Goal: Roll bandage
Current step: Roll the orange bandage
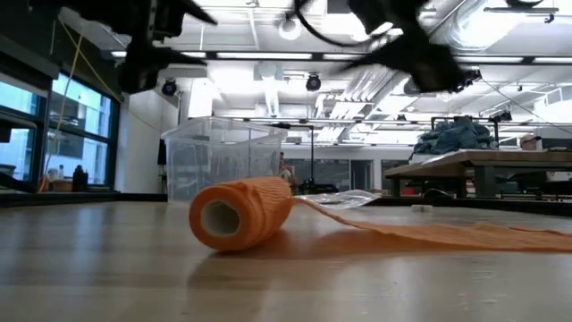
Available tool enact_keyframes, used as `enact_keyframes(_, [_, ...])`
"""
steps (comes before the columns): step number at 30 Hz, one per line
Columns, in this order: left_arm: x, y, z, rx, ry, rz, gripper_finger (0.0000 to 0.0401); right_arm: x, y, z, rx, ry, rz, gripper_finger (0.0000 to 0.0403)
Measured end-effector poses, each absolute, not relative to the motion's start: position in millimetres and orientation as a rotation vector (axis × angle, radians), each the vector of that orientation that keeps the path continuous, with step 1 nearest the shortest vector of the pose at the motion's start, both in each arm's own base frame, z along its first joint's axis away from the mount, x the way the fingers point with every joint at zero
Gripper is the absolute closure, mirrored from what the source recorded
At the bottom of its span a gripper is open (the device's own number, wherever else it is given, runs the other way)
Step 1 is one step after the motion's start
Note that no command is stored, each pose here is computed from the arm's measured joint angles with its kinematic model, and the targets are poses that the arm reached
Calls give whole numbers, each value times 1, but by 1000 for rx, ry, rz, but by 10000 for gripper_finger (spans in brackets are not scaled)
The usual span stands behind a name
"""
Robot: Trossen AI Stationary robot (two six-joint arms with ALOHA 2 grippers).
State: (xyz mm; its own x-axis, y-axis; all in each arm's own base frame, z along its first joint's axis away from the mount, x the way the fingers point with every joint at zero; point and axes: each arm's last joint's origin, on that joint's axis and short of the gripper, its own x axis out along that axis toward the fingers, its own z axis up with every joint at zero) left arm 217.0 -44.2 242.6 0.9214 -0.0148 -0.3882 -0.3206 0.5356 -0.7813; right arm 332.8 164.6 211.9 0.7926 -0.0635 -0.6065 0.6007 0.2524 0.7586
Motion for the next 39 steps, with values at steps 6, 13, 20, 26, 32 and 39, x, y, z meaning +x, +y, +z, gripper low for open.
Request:
enact_keyframes(6, [228, -69, 215, -1029, 490, 242, 190, 310, 182, 177, 1354, 699, -737, 175])
enact_keyframes(13, [258, -94, 191, -1181, 439, 139, 190, 304, 178, 157, 1324, 769, -889, 273])
enact_keyframes(20, [302, -119, 187, -1164, 536, 38, 201, 301, 165, 145, 1187, 963, -940, 397])
enact_keyframes(26, [329, -134, 180, -1038, 729, 111, 321, 297, 161, 141, 1144, 1070, -930, 402])
enact_keyframes(32, [325, -139, 173, -969, 795, 233, 398, 297, 161, 141, 1142, 1071, -928, 403])
enact_keyframes(39, [329, -136, 175, -891, 734, 230, 400, 305, 163, 134, 1133, 1063, -868, 403])
